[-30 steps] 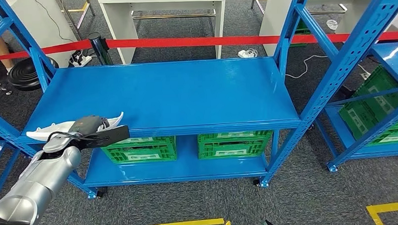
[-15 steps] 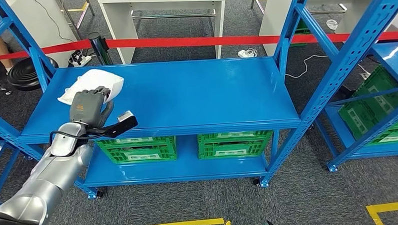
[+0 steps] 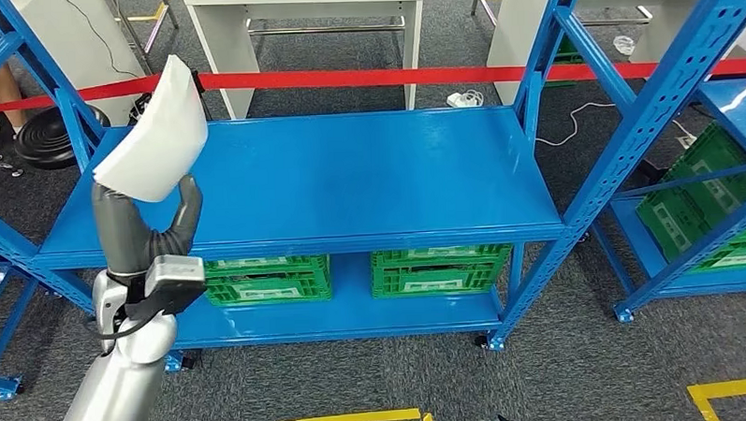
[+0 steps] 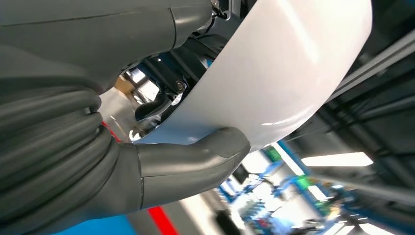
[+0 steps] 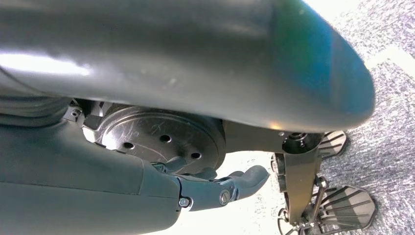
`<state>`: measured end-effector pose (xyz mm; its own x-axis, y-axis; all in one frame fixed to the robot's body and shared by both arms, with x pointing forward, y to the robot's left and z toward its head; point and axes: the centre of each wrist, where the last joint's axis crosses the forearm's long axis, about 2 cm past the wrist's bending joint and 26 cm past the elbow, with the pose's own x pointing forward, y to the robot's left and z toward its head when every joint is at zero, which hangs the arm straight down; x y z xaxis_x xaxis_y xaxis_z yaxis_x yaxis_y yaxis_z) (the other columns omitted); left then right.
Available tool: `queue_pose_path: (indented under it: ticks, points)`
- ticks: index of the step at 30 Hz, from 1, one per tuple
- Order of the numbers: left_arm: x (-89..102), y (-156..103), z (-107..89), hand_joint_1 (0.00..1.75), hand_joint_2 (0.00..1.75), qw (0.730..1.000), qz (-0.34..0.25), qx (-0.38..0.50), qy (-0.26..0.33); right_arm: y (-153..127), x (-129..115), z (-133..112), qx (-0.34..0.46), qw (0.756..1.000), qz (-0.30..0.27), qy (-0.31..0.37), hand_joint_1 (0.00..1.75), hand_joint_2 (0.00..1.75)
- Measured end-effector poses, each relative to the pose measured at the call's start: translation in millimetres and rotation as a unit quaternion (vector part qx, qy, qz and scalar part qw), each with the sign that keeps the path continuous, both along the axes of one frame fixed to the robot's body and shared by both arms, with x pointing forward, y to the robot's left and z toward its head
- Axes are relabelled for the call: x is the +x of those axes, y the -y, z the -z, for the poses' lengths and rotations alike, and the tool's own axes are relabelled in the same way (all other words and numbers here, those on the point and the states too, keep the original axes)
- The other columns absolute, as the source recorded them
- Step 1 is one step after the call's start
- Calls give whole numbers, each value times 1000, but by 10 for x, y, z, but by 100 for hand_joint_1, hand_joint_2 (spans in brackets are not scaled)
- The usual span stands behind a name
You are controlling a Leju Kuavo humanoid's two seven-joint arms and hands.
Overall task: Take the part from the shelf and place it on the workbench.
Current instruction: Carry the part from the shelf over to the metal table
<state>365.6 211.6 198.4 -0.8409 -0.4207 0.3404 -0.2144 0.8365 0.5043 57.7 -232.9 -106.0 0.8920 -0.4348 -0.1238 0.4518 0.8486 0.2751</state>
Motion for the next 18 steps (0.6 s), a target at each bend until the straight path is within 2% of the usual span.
queue_pose_path:
  ticks: [5, 10, 18]
  points:
    - [-276, -75, -85, 175, 175, 998, 7, -51, 34, -2, -5, 1, -6, 1000, -20, -1, 0, 0]
    - [-552, -163, -84, 175, 175, 996, -1, -69, 60, 16, 4, 2, -12, 999, -42, 1, 0, 0]
    - [-830, -216, -3, 175, 175, 995, -11, -81, 65, 120, 11, 11, -28, 997, -69, 2, 0, 0]
